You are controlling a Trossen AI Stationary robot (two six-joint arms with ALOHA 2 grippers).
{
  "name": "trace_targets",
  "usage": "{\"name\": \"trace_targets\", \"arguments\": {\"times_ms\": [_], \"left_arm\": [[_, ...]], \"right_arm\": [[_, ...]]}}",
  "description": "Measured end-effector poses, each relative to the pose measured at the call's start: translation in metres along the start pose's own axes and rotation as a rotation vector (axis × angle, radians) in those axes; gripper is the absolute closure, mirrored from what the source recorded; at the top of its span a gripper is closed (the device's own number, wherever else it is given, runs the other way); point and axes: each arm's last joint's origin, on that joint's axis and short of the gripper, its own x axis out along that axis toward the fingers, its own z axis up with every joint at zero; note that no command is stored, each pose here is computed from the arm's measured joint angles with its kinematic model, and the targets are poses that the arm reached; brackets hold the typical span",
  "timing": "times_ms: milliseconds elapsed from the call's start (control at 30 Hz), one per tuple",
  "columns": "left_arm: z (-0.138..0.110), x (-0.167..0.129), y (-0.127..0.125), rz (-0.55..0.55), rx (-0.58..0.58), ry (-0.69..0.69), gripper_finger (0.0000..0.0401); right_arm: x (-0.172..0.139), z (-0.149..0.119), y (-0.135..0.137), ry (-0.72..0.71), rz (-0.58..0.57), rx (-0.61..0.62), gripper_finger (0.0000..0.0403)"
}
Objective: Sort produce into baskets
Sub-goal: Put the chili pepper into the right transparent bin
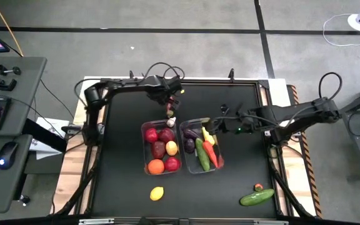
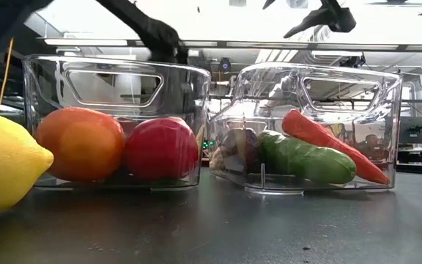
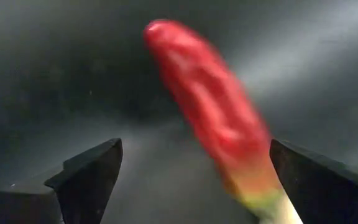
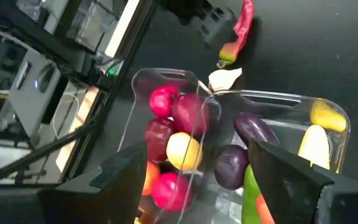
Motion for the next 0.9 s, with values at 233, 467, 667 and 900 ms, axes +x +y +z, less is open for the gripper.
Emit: {"name": "trace_targets", "arguments": {"times_ms": [233,467,667,900], "left_arm": [[0.007,0.039,0.002,-0.018,-0.026,0.049,0.0004],[0.004,0.046,-0.005,0.005,0.004,0.043,0.001],[-0.001,0.039,-0.01,0.033,0.104,0.027,0.0104],[-0.003,-0.012,-0.015,-0.005,0.196,-0.104,0.0314]], "right_arm": [[-0.002,-0.006,0.002,-0.06,-0.014,0.038,0.0132],[-0.001,-0.007,0.002,-0.048,-0.013,0.031,0.0132],[-0.001,-0.007,0.002,-0.042,-0.015,-0.029,0.0132],[-0.002,-0.007,0.001,-0.041,-0.019,-0.095,0.0132]]}}
